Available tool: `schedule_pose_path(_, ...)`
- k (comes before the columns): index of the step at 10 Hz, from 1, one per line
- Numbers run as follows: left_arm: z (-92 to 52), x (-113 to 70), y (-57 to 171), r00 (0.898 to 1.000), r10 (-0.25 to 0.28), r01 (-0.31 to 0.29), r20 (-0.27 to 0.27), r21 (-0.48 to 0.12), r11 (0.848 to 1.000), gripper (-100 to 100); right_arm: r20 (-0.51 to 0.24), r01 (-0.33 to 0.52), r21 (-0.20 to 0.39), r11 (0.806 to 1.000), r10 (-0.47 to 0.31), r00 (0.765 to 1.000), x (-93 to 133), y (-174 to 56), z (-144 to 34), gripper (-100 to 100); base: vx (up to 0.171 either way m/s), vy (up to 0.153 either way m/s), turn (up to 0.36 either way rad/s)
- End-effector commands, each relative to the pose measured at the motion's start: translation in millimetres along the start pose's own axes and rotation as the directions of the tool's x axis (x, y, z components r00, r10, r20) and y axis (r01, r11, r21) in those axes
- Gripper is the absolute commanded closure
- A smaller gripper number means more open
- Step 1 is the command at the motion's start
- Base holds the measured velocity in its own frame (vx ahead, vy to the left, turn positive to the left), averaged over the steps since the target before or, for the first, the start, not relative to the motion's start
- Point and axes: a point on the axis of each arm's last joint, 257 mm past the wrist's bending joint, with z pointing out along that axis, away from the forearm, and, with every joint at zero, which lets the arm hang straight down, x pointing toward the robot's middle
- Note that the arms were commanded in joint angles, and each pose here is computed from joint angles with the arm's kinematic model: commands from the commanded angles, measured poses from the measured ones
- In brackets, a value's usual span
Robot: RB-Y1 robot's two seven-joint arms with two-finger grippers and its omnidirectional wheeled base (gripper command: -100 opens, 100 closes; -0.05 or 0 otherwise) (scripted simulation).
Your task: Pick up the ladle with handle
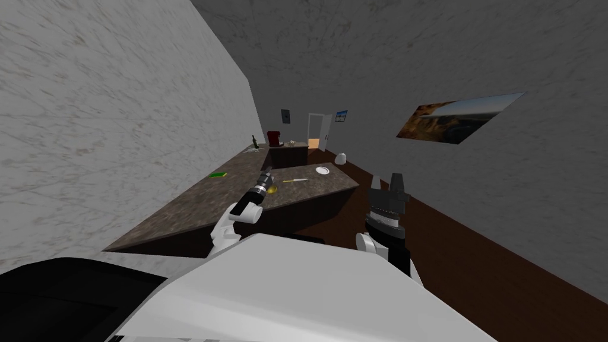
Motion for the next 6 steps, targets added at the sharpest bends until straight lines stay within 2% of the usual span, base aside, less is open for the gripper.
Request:
schedule_pose_path(1,1.0,-0.7,10.6,1.0,-0.005,0.005,0.002,-0.045,0.999,-100,0.0,0.0,0.0,1.0,0.0,1.0,0.0,0.0,0.0,0,-0.033,0.043,-0.076)
schedule_pose_path(2,0.6,-1.2,17.0,1.0,-0.005,0.005,0.004,-0.07,0.998,-100,0.0,0.0,0.0,1.0,0.0,1.0,0.0,0.0,0.0,0,-0.011,0.021,0.017)
schedule_pose_path(6,6.5,-7.4,40.2,1.0,-0.018,0.02,0.011,-0.167,0.986,-100,0.0,0.0,0.0,1.0,0.0,1.0,0.0,0.0,0.0,0,-0.023,0.031,-0.111)
